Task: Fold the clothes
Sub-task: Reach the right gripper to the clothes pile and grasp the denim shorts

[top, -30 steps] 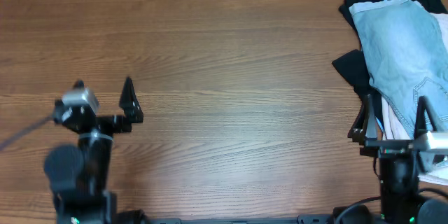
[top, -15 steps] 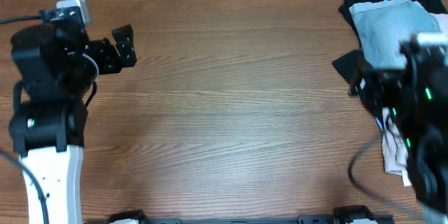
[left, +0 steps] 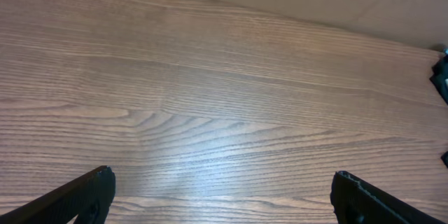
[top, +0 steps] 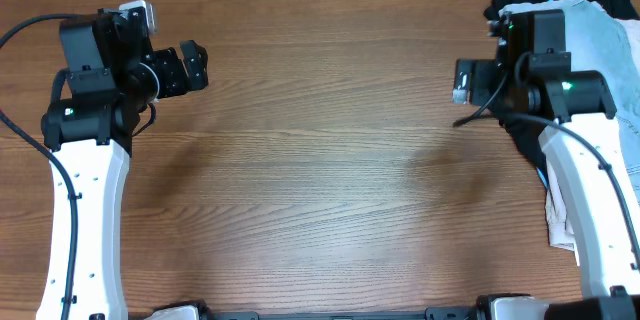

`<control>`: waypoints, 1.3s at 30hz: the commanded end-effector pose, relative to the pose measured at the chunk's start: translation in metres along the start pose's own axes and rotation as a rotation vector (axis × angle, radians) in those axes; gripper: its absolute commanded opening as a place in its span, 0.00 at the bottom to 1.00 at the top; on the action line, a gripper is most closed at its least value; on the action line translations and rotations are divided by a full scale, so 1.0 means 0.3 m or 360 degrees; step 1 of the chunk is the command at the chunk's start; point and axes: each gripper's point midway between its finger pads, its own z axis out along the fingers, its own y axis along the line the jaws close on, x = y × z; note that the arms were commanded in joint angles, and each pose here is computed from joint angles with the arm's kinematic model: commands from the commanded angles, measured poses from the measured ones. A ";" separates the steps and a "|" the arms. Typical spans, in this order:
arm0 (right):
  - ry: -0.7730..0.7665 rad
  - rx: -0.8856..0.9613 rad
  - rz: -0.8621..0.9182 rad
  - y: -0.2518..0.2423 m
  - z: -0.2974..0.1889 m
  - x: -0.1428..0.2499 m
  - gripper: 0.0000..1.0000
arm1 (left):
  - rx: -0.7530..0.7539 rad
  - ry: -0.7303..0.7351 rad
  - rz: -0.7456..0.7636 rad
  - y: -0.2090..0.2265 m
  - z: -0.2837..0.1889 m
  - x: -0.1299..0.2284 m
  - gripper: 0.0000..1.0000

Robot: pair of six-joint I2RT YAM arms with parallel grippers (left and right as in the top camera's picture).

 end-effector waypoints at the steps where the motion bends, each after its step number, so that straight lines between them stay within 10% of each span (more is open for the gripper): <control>1: -0.0099 0.0228 0.0545 -0.252 -0.014 -0.048 1.00 | 0.0027 -0.0023 0.0016 -0.005 -0.011 -0.025 1.00; 16: -0.0004 0.0782 0.1943 -1.110 -0.032 0.359 1.00 | 0.0050 -0.0029 -0.0064 -0.007 0.021 -0.035 1.00; 31: 0.0386 0.0734 0.2037 -1.214 0.149 0.640 0.99 | 0.0111 0.0078 -0.0091 -0.009 0.095 0.008 1.00; 39: 0.0390 0.0586 0.1955 -1.155 0.241 0.660 0.77 | 0.0110 0.0073 -0.0070 -0.009 0.095 0.006 1.00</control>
